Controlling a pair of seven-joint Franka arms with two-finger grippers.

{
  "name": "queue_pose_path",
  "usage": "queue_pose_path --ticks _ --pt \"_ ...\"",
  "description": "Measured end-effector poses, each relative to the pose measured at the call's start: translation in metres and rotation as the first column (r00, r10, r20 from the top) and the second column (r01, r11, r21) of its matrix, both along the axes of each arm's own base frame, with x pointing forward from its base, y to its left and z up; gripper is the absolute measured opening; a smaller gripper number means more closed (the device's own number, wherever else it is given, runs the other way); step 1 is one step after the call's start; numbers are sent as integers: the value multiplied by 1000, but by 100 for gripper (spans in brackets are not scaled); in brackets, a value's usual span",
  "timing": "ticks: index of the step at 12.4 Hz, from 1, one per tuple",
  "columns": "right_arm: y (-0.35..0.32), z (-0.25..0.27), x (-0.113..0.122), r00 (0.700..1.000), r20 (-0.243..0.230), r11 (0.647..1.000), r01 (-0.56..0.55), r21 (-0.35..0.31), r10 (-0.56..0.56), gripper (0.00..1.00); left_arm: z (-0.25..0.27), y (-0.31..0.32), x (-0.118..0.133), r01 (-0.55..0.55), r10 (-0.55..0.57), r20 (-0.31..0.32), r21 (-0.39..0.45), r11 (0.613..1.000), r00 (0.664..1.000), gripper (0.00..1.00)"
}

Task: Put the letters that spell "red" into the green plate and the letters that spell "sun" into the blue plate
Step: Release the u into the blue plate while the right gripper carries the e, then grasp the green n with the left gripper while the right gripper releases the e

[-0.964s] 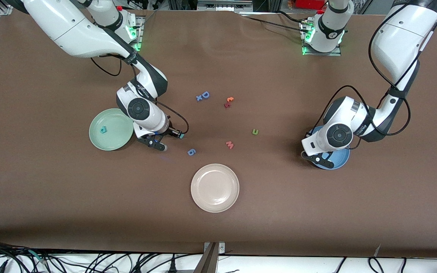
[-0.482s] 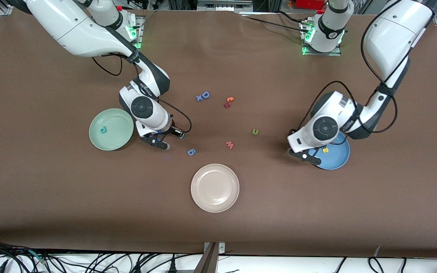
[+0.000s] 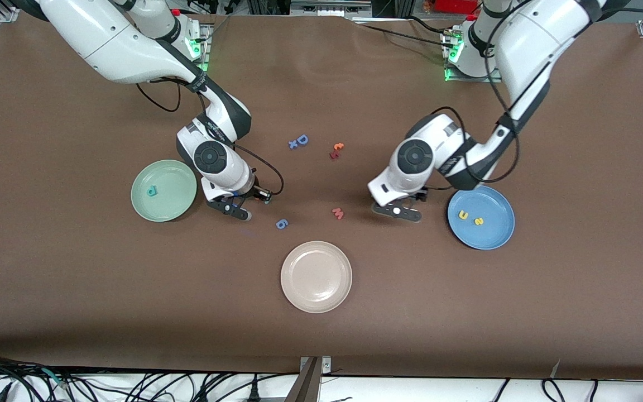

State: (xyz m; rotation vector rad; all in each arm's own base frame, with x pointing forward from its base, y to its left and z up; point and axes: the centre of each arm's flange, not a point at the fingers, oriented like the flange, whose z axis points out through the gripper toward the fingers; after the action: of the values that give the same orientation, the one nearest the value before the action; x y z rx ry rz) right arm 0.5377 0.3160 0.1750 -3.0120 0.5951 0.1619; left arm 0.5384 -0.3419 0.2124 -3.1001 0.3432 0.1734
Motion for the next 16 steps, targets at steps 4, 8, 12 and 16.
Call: queue_pose_path --ticks 4,8,12,16 --pt "-10 2 5 1000 -9 1000 1 -28 -1 30 -27 -27 -18 13 -14 -17 -28 1000 1000 100" --pt "-56 37 23 997 -56 990 -68 -121 62 30 -39 -22 -18 35 -35 -15 -7 999 999 97" --pt "-129 58 43 981 -112 974 -174 -146 159 30 -47 -23 -21 37 -37 -29 -9 999 999 79" --pt "-188 48 48 963 -165 965 -233 -122 211 30 -40 -26 -16 35 -36 -18 -13 999 999 32"
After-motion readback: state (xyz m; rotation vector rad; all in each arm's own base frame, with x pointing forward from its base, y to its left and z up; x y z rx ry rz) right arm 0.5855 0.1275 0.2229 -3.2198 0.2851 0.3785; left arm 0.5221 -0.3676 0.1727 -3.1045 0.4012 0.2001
